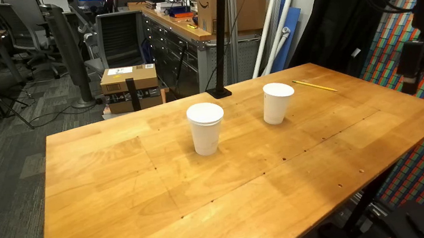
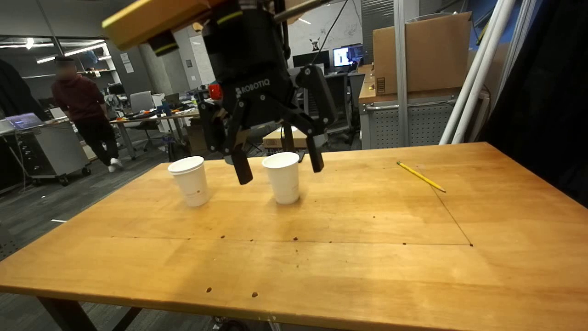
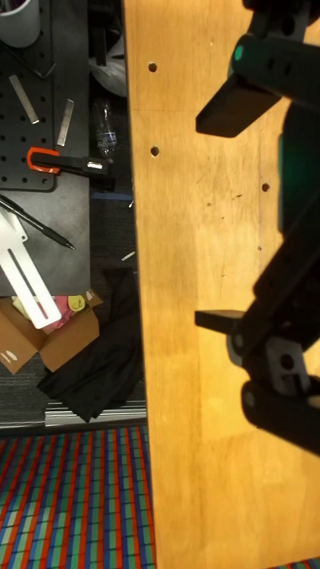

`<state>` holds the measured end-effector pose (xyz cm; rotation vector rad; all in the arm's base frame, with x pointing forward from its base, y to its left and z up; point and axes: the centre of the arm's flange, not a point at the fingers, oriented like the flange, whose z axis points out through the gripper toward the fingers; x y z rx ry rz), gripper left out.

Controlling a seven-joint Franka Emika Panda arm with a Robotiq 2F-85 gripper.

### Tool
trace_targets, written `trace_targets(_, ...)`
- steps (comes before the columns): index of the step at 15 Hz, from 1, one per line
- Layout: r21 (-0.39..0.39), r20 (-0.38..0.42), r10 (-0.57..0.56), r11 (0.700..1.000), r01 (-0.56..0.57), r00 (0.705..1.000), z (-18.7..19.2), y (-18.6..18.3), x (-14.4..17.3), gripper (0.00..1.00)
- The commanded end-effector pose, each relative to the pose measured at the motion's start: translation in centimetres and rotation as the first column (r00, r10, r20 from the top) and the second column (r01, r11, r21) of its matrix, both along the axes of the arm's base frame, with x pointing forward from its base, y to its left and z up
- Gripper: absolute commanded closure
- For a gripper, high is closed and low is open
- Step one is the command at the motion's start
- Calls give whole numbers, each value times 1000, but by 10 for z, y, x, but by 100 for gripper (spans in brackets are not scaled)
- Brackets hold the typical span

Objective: Stack the cups

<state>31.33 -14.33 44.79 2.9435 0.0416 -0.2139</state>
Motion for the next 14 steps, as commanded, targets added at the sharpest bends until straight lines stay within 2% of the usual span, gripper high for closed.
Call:
trace_targets(1, 53, 65, 82, 995, -86, 994, 3, -1, 24, 0)
trace_targets(7, 128, 164, 219, 962, -241, 962, 7, 0, 59, 0)
trace_targets(14, 138, 257, 390, 891, -433, 884, 20, 46, 109, 0)
